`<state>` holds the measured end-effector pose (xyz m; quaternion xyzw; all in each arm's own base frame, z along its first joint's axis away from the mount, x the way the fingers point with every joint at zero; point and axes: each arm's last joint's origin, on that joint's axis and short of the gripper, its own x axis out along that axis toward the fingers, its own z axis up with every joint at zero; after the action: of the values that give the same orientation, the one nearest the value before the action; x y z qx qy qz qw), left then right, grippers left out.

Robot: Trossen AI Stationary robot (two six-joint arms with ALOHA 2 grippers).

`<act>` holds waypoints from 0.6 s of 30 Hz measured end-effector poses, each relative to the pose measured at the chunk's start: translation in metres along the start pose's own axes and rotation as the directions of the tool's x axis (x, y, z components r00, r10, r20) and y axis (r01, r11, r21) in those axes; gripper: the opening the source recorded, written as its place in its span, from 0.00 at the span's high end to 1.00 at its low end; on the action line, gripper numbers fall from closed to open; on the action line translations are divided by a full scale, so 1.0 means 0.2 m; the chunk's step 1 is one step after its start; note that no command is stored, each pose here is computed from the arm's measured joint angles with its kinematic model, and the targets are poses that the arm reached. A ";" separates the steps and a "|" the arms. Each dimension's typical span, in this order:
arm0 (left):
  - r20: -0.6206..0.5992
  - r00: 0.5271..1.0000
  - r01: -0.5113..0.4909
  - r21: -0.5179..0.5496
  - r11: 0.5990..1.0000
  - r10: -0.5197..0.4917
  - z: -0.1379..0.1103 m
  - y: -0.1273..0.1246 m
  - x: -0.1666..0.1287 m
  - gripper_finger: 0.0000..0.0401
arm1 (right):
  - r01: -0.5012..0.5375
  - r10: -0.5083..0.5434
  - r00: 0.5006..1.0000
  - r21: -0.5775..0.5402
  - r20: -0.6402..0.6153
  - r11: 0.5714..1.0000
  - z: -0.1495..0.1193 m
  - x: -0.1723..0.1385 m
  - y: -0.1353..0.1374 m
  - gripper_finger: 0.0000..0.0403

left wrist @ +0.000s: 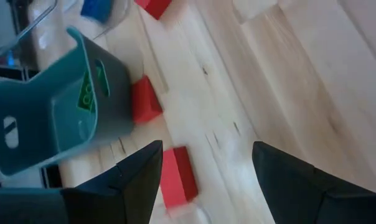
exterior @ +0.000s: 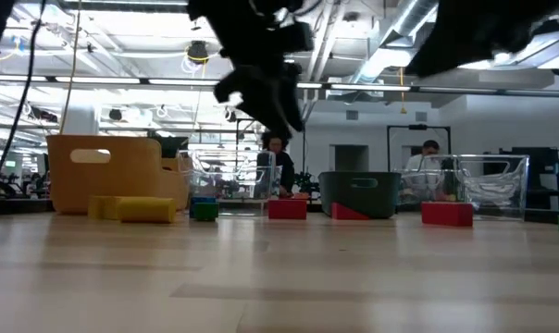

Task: Sort blocks
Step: Put the red block into the yellow bin

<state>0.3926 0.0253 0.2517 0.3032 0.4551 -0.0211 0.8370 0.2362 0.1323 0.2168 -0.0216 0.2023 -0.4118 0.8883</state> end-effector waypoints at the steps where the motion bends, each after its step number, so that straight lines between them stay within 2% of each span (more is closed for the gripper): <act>1: -0.014 1.000 0.006 0.005 1.000 -0.006 0.02 0.01 0.03 0.40 | 0.002 -0.002 1.000 -0.004 -0.011 1.000 -0.02 0.02 0.00 0.56; 4: -0.082 0.996 0.037 -0.011 0.999 -0.037 0.05 0.06 0.11 0.40 | -0.005 0.006 1.000 0.008 -0.019 1.000 -0.05 0.04 0.00 0.56; 10: -0.236 0.970 0.045 -0.090 0.995 -0.065 0.07 0.13 0.29 0.40 | -0.065 0.065 0.998 0.013 -0.015 0.998 -0.06 -0.02 0.02 0.56; 18: -0.298 0.952 0.027 -0.138 0.990 -0.067 0.04 0.13 0.48 0.40 | -0.128 0.125 0.991 0.049 0.056 0.991 -0.02 -0.15 -0.03 0.58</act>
<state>0.4621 0.0650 0.1934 0.2359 0.5850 0.0357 0.7752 0.2133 0.1501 0.2253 0.0038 0.1688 -0.3593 0.9178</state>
